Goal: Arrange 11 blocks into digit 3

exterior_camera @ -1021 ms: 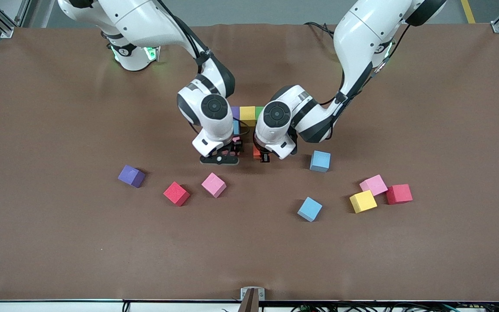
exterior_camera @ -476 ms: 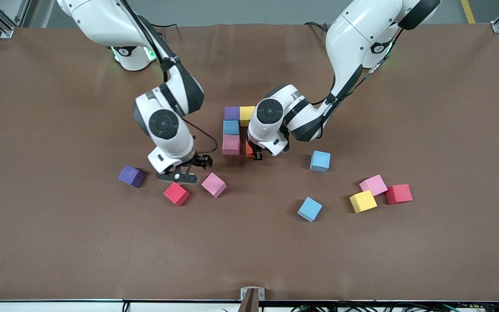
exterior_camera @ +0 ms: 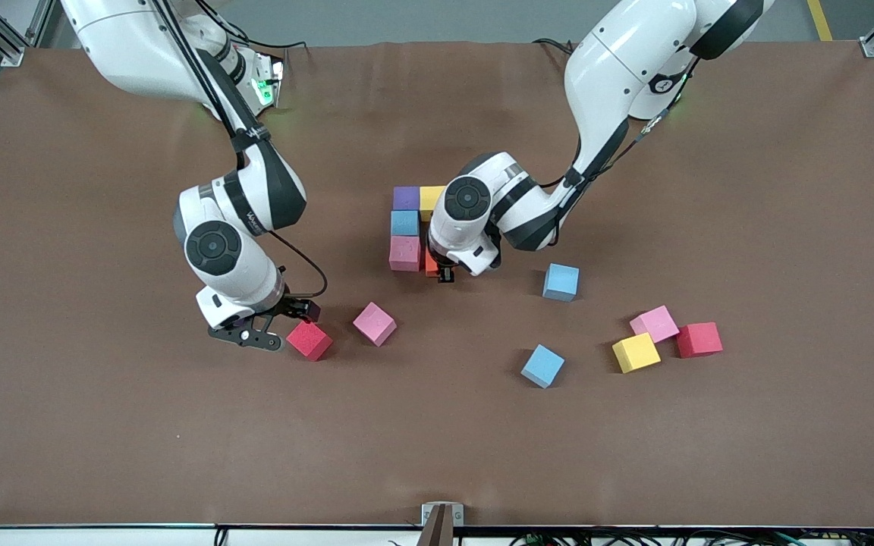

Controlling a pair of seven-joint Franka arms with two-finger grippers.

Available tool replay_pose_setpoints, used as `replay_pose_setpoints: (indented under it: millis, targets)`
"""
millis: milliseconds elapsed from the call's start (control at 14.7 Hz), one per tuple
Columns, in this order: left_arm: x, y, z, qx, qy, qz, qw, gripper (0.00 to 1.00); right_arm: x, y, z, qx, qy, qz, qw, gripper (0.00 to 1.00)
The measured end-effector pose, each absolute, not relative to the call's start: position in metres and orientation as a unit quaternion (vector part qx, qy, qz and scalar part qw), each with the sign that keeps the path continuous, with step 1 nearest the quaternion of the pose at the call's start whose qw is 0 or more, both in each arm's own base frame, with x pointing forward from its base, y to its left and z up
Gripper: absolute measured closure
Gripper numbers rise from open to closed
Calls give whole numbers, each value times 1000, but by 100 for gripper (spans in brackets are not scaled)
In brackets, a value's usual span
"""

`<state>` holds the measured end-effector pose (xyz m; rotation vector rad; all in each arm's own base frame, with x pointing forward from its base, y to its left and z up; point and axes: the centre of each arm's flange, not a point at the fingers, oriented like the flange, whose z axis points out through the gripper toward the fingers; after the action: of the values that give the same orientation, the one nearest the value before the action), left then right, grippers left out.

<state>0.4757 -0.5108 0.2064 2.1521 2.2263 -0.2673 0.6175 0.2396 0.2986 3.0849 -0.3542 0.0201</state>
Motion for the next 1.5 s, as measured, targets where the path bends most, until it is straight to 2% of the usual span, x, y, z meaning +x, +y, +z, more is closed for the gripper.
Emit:
replay_pose_setpoints:
  millis: [749, 1225, 1497]
  targets:
    - [464, -523, 195, 688, 720, -85, 18, 44, 627, 328, 269, 952, -307, 8, 12, 0]
    - [463, -524, 195, 690, 719, -84, 19, 41, 619, 354, 242, 941, -338, 1, 19, 0]
    - [457, -529, 195, 706, 705, -70, 21, 8, 622, 367, 238, 937, -349, 6, 13, 0]
